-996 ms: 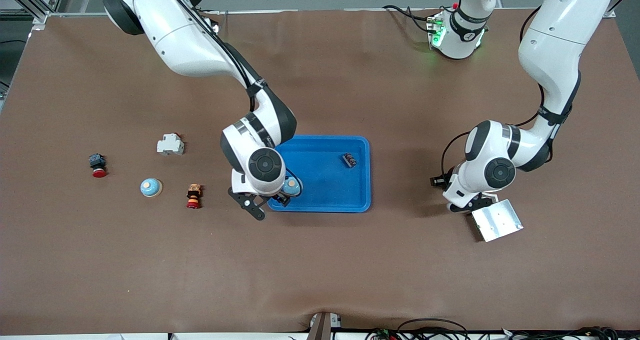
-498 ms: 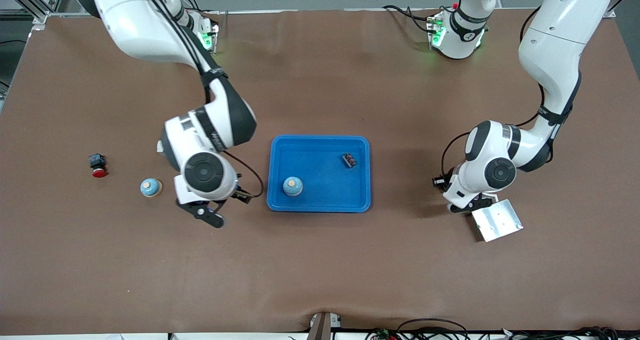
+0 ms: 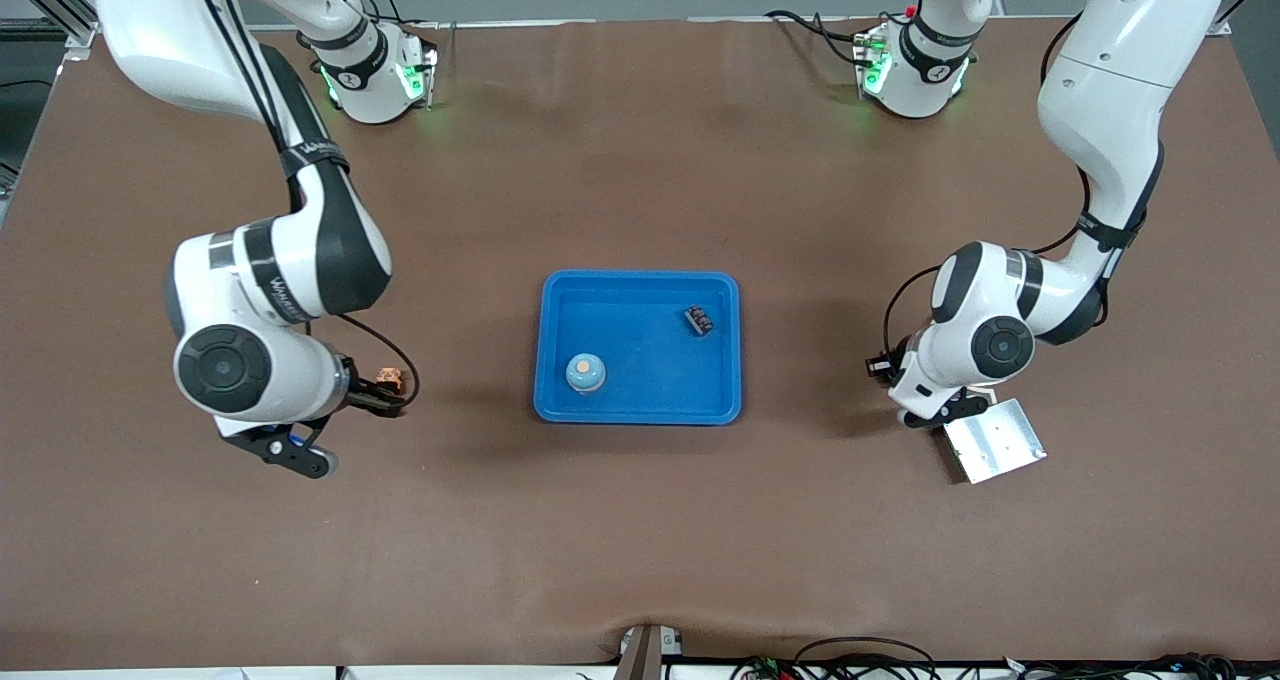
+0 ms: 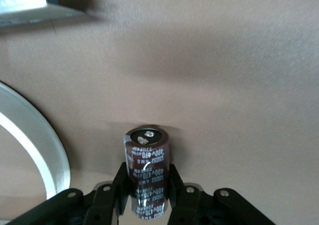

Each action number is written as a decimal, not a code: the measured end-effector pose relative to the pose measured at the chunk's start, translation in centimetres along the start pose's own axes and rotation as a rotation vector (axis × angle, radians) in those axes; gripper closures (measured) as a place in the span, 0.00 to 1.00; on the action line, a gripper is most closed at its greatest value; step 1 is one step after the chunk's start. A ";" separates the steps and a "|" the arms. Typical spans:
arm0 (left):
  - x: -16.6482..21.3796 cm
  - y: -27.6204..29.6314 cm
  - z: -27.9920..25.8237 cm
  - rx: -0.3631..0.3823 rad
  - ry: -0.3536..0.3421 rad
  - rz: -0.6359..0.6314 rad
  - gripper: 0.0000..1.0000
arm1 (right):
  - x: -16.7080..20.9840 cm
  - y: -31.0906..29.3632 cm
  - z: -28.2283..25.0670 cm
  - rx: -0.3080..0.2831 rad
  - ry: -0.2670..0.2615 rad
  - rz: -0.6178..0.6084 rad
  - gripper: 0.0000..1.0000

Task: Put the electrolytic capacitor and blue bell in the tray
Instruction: 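Grasp the second capacitor with the left gripper while the right gripper returns, then carry the capacitor to the tray while the right gripper grasps the second bell, then release the capacitor into the tray while the right gripper lifts the bell, then move the bell over the tray while the left gripper withdraws to rest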

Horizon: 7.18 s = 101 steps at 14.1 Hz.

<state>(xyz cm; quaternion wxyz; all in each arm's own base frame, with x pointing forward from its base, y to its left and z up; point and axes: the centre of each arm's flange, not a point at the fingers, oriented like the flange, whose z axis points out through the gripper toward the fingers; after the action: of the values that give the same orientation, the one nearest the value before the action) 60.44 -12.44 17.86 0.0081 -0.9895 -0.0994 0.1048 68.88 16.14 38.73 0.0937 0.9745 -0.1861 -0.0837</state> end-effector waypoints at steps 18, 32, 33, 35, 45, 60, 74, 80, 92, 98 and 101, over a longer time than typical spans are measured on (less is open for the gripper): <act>0.4 8.5 -11.1 -0.028 0.022 -0.170 0.66 | -0.1 13.9 12.3 0.123 0.173 -0.230 0.00; -4.3 21.6 -12.4 -0.139 0.045 -0.309 0.66 | -0.3 19.1 21.1 0.190 0.324 -0.251 0.00; -4.5 22.3 -12.2 -0.156 0.056 -0.315 0.66 | -0.3 19.3 21.9 0.193 0.323 -0.247 0.00; -5.0 23.8 -11.6 -0.185 0.073 -0.315 0.66 | -0.5 19.6 23.1 0.194 0.315 -0.242 0.00; -7.3 29.2 -4.8 -0.236 0.063 -0.376 0.66 | -0.5 19.5 25.7 0.204 0.309 -0.236 0.00; -7.8 29.9 -0.1 -0.197 0.043 -0.397 0.66 | -0.9 18.3 26.6 0.212 0.292 -0.250 0.33; -7.1 30.4 -3.3 -0.241 0.082 -0.396 0.00 | -5.4 16.0 10.4 0.265 0.121 -0.165 0.33; -7.4 29.4 -11.9 -0.274 0.150 -0.396 0.00 | -9.4 10.5 7.5 0.268 0.103 -0.041 0.33; -7.7 12.9 -29.0 -0.043 0.077 -0.271 0.00 | -19.1 -1.5 6.9 0.283 0.082 0.182 0.33; -8.3 -1.2 -30.9 -0.037 0.031 0.005 0.00 | -23.5 -6.2 10.2 0.280 0.097 0.269 0.33; -9.5 -7.8 -30.6 -0.041 0.032 0.101 0.00 | -25.7 -8.9 12.2 0.246 0.141 0.305 0.33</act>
<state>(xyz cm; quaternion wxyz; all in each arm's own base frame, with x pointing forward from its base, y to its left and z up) 56.20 -6.53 50.07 -0.0160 -0.9947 -0.0511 0.0873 46.00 32.16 28.35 -0.0015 0.9426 -0.3332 0.0230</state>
